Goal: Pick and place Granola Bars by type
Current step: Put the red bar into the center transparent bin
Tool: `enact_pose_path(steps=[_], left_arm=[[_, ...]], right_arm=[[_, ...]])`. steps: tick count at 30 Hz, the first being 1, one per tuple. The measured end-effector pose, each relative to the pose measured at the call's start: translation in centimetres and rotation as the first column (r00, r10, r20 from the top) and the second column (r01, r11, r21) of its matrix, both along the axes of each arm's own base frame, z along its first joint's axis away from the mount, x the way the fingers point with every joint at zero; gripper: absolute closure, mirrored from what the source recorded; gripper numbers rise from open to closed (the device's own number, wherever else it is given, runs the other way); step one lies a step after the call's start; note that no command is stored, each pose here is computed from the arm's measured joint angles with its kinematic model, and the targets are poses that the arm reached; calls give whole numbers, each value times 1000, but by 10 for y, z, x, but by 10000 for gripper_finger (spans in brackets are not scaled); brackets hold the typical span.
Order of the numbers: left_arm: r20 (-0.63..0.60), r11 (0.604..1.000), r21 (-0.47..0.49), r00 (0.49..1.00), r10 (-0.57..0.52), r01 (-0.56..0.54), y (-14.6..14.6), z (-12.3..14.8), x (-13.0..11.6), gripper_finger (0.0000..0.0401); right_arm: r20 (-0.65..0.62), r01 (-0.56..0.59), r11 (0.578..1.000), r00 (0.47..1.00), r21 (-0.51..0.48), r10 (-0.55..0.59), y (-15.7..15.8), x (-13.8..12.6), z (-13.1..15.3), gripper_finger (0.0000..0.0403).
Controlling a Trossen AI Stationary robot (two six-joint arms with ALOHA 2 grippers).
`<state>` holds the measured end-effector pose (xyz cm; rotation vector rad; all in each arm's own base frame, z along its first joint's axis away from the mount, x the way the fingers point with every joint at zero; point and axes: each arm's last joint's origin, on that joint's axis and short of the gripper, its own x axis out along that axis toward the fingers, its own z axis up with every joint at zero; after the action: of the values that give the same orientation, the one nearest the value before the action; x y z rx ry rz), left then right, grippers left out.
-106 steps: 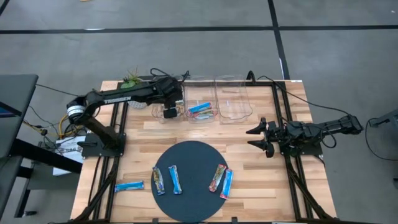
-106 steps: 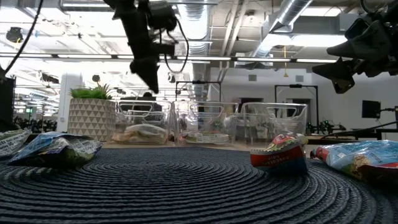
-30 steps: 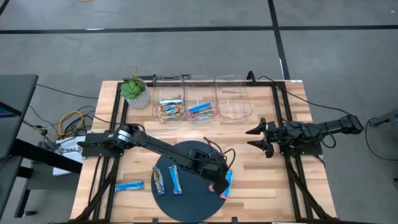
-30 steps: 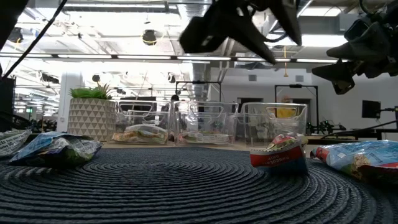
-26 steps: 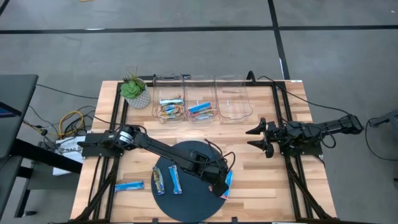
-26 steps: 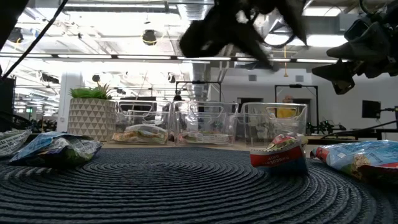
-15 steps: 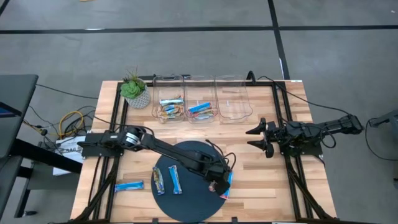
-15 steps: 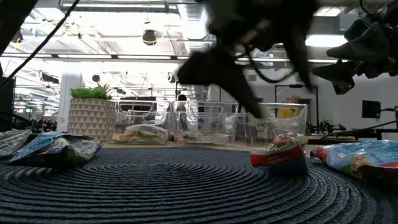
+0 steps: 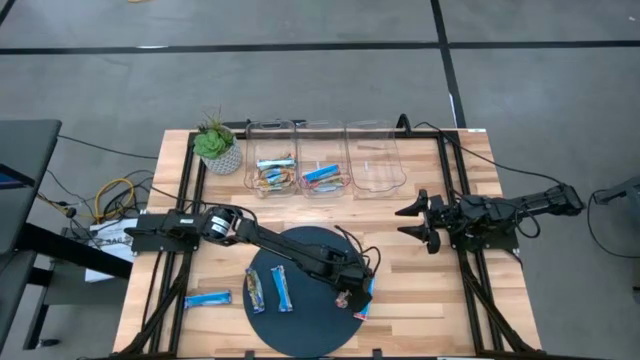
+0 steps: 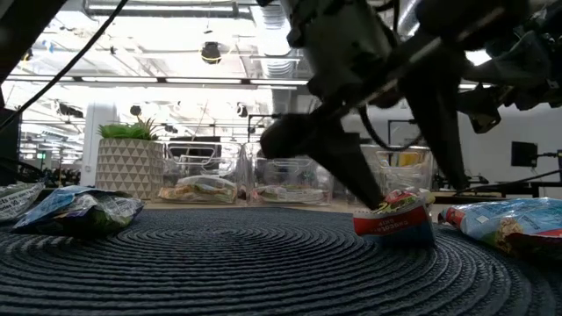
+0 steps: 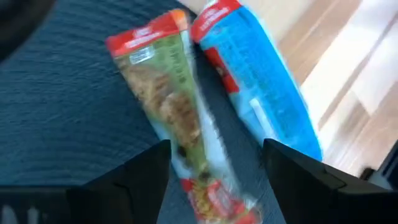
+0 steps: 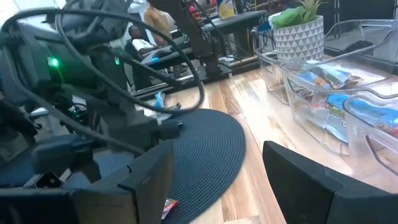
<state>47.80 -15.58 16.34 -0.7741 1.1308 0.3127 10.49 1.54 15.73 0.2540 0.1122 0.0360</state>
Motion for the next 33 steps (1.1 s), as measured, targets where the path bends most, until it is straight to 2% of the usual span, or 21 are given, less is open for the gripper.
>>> enact_pose_path(steps=[7, 13, 33], left_arm=[[-33, 1000, 6, 999, -11, 11, 0, -10, 0, 154], [-31, 1000, 7, 999, -14, 14, -1, -14, 1, 174], [-33, 998, 36, 998, -45, 46, 0, -16, 1, 338]], right_arm=[[1, 0, 1000, 1000, 0, 0, 0, 0, 0, 159], [1, 0, 1000, 1000, 0, 0, 0, 0, 0, 159], [1, 1, 1000, 1000, 0, -1, 0, 0, 0, 159]])
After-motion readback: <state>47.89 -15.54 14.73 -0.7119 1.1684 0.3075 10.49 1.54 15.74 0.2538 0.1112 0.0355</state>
